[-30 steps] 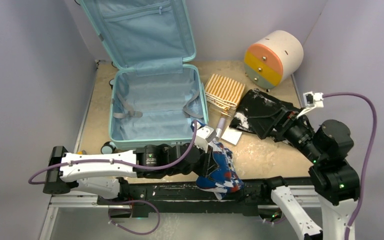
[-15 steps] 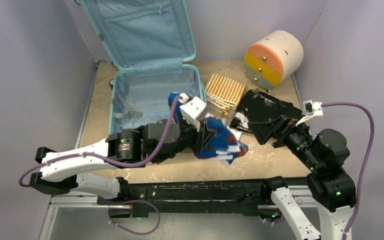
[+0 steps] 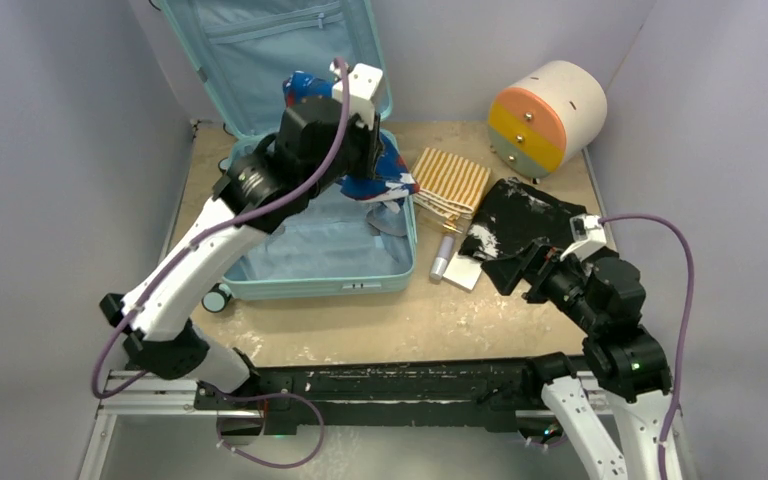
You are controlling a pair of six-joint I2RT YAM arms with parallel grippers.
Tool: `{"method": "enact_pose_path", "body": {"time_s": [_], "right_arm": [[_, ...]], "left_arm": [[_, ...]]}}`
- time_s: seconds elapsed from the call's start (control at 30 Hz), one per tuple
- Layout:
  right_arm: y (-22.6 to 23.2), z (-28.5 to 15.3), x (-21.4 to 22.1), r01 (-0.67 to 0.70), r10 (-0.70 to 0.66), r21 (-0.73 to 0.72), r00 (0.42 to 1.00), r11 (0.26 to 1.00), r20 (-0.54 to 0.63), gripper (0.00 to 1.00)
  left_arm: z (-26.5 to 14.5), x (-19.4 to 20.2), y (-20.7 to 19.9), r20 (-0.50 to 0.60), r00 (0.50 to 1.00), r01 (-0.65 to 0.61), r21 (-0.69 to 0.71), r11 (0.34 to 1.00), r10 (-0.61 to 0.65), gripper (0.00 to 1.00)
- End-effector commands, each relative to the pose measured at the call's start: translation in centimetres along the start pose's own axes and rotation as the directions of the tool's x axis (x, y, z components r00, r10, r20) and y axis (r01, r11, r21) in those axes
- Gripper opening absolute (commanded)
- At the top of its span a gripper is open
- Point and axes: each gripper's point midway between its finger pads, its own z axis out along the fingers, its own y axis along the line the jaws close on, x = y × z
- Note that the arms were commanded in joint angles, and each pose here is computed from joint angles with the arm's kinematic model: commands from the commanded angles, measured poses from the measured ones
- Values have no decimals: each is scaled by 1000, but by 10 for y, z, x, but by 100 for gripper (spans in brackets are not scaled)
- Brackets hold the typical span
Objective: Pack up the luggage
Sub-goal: Place the clothes in the luggage.
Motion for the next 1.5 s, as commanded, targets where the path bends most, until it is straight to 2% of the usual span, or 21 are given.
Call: {"method": "enact_pose_path", "body": {"time_s": [0.0, 0.27, 0.43, 0.5, 0.63, 0.73, 0.77, 0.8, 0.9, 1.07, 1.17, 1.23, 1.37, 1.47], "right_arm": [[1, 9, 10, -37, 37, -54, 999, 998, 2, 99], [-16, 24, 40, -72, 69, -39, 995, 997, -72, 99], [-18, 28, 45, -32, 30, -26, 994, 999, -101, 98], [-19, 31, 44, -17, 15, -23, 995, 1000, -101, 99], [-19, 37, 44, -8, 6, -22, 994, 1000, -111, 99], [-20, 40, 45, -8, 5, -22, 993, 1000, -121, 99], [-21, 41, 46, -6, 3, -20, 992, 1000, -124, 99], [-22, 42, 48, -6, 3, -18, 992, 1000, -126, 99], [-25, 44, 52, -6, 4, -16, 991, 1000, -132, 99], [-28, 47, 62, -20, 16, -20, 988, 1000, -156, 99], [-29, 47, 64, -21, 18, -18, 987, 1000, -163, 99], [-30, 47, 65, -21, 19, -15, 986, 1000, -164, 99], [-32, 50, 68, -28, 26, -10, 984, 1000, -174, 99], [-32, 52, 70, -35, 32, -12, 982, 999, -184, 98]], "left_arm": [[-1, -50, 5, 91, 996, -20, 83, 996, 12, 0], [42, -55, 84, 85, 996, 42, -70, 997, -36, 0], [65, -59, 103, 100, 995, -16, -120, 993, 28, 0], [75, -65, 97, 111, 992, -43, -81, 996, 52, 0], [81, -93, 68, 199, 977, -102, 88, 991, 83, 0], [84, -92, 81, 203, 979, -54, 173, 984, 18, 0], [85, -84, 93, 184, 982, -8, 209, 978, -31, 0], [95, -57, 107, 122, 988, 67, 238, 969, -98, 0], [102, -2, 152, 35, 971, 218, 270, 938, -236, 0], [121, 102, 217, -190, 888, 453, 210, 866, -418, 0], [128, 154, 234, -312, 849, 483, 132, 865, -427, 0], [127, 171, 238, -341, 840, 478, 93, 873, -423, 0], [119, 181, 250, -338, 848, 435, 0, 900, -409, 0], [115, 175, 251, -325, 854, 424, -19, 906, -406, 0]]}}
